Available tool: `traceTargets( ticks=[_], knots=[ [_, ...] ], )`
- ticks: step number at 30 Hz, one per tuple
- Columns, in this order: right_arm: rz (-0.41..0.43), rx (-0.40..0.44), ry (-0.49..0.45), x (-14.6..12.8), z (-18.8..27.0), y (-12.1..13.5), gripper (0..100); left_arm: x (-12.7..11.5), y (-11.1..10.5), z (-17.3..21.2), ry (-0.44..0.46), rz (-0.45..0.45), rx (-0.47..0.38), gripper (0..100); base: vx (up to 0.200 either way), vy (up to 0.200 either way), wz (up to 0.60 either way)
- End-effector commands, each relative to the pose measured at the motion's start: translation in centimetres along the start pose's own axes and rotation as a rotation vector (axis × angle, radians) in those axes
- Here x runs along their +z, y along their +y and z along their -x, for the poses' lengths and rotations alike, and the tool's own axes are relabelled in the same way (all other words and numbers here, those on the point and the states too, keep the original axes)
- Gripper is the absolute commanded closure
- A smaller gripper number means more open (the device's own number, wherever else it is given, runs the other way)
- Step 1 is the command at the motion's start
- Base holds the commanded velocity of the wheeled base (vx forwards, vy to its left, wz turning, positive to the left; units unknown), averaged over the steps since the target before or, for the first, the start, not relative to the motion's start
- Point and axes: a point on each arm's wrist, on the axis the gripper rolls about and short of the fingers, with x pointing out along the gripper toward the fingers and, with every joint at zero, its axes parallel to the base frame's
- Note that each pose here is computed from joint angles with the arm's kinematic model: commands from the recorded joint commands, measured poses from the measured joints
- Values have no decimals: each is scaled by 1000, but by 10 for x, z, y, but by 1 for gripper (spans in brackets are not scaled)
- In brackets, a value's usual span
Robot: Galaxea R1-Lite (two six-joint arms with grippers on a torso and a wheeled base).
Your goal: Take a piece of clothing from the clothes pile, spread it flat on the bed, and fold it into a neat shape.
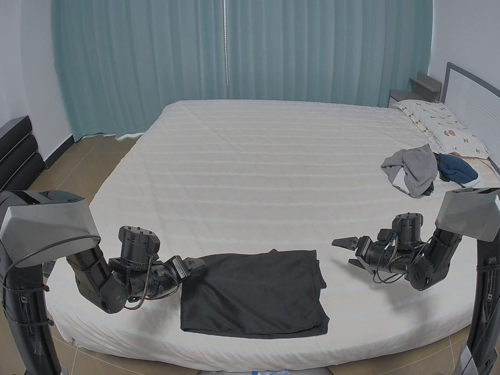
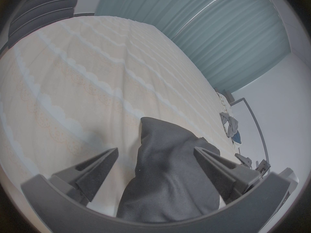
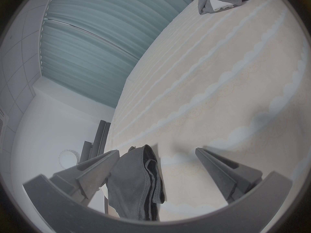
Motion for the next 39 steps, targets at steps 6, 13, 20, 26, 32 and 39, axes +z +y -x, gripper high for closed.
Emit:
traceTargets(
  ticks=[6,13,20,26,32,39],
  knots=[
    [7,20,-19,5,6,10,0,8,2,-4,-25,47,-4,0,0,0,0],
    [3,20,36,-17,24,32,0,9,0,-2,-50,41,3,0,0,0,0],
    [28,49,12,-21,70,58,0,15,-11,38,-123,43,-22,0,0,0,0],
    [85,101,-88,-18,133,98,0,21,-34,109,-285,16,-105,0,0,0,0],
    [176,76,-176,-21,214,125,0,15,-39,170,-492,-86,-97,0,0,0,0],
    [342,-16,-317,-36,281,127,0,3,-36,230,-657,-223,-71,0,0,0,0]
  ],
)
